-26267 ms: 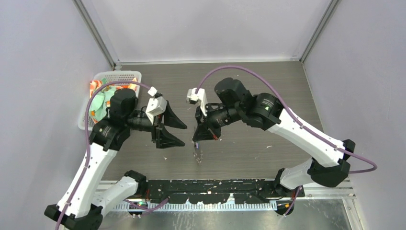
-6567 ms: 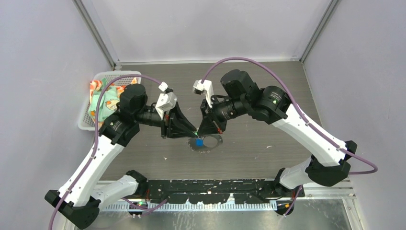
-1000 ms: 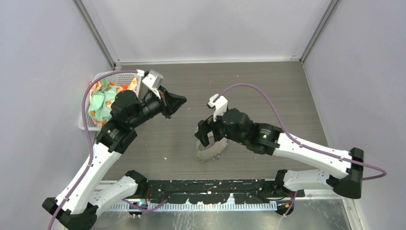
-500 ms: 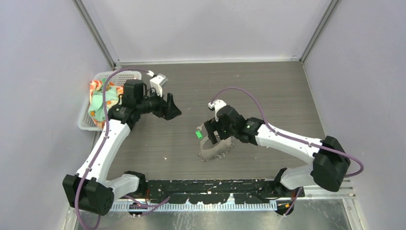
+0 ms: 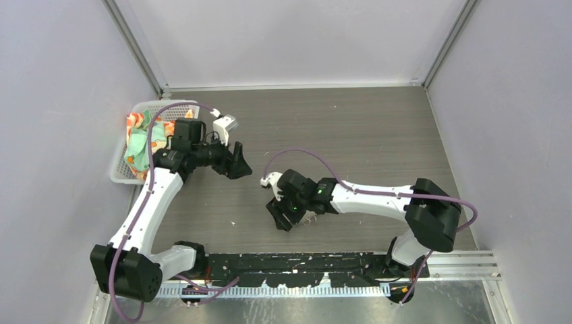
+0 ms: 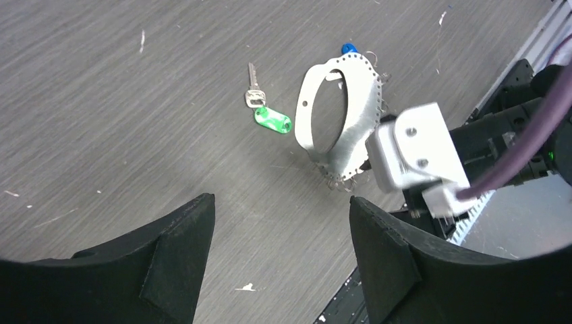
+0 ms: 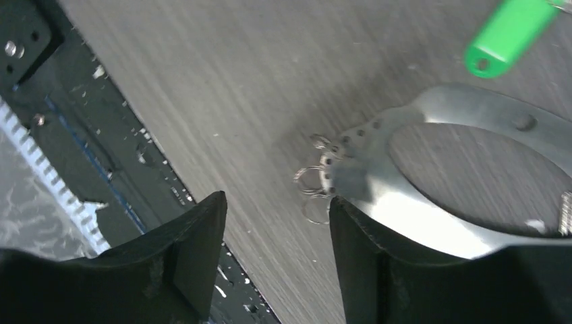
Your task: Put the keys on the keyring
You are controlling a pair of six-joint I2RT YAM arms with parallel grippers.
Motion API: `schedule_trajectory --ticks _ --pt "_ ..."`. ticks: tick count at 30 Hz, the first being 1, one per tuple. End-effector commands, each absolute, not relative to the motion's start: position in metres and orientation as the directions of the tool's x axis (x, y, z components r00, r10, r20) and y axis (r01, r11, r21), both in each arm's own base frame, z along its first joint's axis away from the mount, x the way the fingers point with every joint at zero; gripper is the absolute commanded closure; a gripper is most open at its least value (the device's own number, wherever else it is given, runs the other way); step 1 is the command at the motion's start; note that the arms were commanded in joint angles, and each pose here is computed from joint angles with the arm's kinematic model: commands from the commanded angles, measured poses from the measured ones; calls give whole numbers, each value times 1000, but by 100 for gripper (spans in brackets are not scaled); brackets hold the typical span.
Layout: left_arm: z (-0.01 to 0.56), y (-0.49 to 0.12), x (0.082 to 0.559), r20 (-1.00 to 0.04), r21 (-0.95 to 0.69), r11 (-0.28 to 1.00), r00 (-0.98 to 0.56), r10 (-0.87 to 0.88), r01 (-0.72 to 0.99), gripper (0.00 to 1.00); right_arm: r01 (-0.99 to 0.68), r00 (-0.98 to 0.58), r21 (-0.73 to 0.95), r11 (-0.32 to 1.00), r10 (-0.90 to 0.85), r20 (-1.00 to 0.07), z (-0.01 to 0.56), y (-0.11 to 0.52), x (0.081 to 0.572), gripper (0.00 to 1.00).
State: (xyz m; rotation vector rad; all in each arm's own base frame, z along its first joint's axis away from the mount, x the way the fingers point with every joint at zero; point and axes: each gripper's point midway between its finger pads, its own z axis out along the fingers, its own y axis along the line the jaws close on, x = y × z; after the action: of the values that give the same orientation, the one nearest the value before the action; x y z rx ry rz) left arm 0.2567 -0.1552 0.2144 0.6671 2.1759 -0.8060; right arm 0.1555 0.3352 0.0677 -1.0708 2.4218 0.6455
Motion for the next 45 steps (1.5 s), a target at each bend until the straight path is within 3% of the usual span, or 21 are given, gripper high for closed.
schedule_trajectory --ticks 1,6,15,22,27,37,45 --pt "218 -161 243 -764 -380 614 -608 214 692 26 -890 -434 201 408 -628 -646 80 353 151 41" --pt "216 -163 236 -764 -388 581 -602 231 715 26 -940 -301 67 334 -721 -624 65 351 171 42" --pt "221 -162 236 -769 -396 577 -601 216 714 27 -962 -247 49 267 -785 -567 48 357 177 43" --pt "222 -163 238 -768 -407 579 -608 202 707 29 -963 -258 74 260 -798 -545 39 359 174 58" --pt "225 -163 237 -763 -418 578 -616 194 701 30 -962 -261 78 261 -801 -539 35 358 173 63" --pt "229 -162 238 -765 -419 577 -615 191 701 33 -963 -261 88 255 -800 -541 36 361 173 99" --pt "228 -166 232 -788 -398 515 -571 232 759 34 -948 -276 78 309 -672 -687 87 362 182 99"
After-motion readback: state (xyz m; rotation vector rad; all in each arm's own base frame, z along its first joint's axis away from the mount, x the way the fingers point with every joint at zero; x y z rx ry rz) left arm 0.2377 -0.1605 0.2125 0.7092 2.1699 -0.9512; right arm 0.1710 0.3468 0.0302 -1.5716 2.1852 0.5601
